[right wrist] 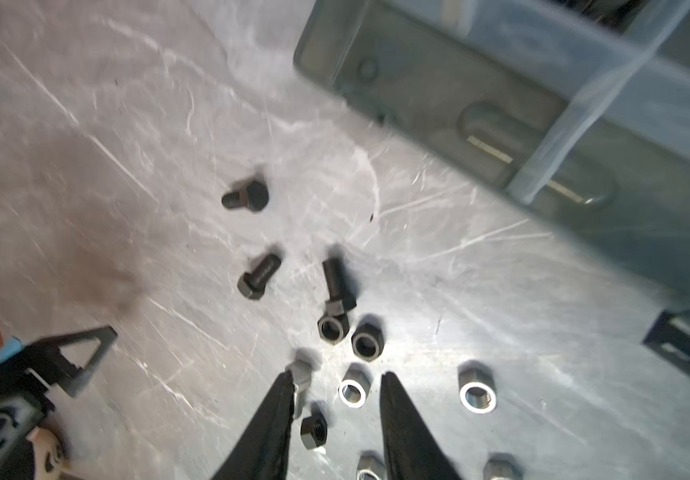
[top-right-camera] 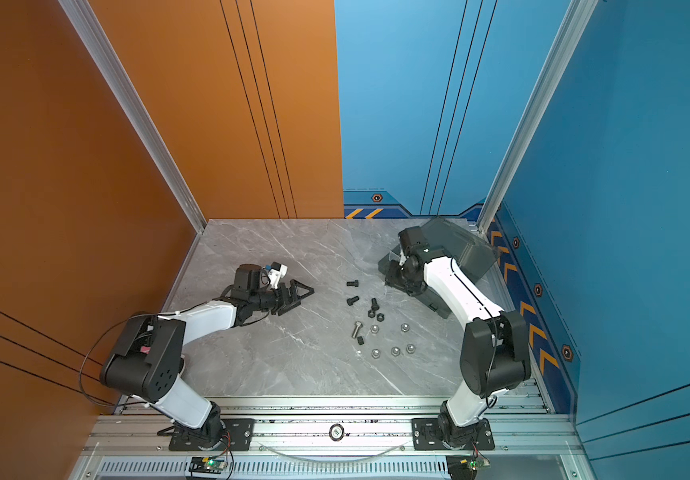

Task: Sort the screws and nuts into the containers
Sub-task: 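Move the right gripper back over a black hex nut in the pile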

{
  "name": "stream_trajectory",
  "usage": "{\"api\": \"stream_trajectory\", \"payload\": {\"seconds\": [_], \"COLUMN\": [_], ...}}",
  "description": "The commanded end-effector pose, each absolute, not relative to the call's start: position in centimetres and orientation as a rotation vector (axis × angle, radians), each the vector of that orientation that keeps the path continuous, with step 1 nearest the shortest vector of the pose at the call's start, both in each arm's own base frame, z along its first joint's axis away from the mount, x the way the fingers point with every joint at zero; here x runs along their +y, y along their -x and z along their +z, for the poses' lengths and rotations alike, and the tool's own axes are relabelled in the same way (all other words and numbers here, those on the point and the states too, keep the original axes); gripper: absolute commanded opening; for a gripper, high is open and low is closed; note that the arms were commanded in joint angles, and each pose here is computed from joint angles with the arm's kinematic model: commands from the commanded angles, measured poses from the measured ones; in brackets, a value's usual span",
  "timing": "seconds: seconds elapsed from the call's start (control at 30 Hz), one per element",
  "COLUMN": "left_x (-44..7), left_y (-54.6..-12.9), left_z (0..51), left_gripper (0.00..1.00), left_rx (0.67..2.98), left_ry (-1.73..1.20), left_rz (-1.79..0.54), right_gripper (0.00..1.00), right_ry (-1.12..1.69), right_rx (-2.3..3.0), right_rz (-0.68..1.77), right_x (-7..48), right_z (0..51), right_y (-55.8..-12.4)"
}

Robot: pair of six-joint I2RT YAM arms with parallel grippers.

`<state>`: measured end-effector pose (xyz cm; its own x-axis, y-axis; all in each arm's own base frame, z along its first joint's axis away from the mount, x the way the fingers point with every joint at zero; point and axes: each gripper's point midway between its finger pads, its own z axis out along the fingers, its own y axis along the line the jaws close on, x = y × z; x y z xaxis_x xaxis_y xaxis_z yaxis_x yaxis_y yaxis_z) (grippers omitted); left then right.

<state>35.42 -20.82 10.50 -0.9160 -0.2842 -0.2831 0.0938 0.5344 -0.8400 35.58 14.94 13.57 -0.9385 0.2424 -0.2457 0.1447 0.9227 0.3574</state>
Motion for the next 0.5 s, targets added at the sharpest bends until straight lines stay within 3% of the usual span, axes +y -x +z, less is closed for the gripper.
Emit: {"api": "stream_trajectory", "payload": {"seconds": [0.0,0.23,0.47], "left_x": [-21.4,-21.3,-21.3], "left_y": [-35.8,-35.7,-35.5], "left_z": [10.9,10.6,10.8], "left_gripper": [0.98,0.98,0.98], "left_rx": [2.382,2.389,2.385], "left_ry": [0.126,0.133,0.133], "left_rz": [-1.367,-1.364,-1.363], "right_gripper": [0.38,0.39,0.39], "right_ry": [-0.234,-0.207,-0.184], "right_rx": [2.821,2.810,2.818], "right_rz": [0.441,0.471,0.397], "right_x": [16.5,20.2,20.5], "right_z": [12.5,9.6,8.2], "right_y": [-33.2,-31.4,-31.4]}}
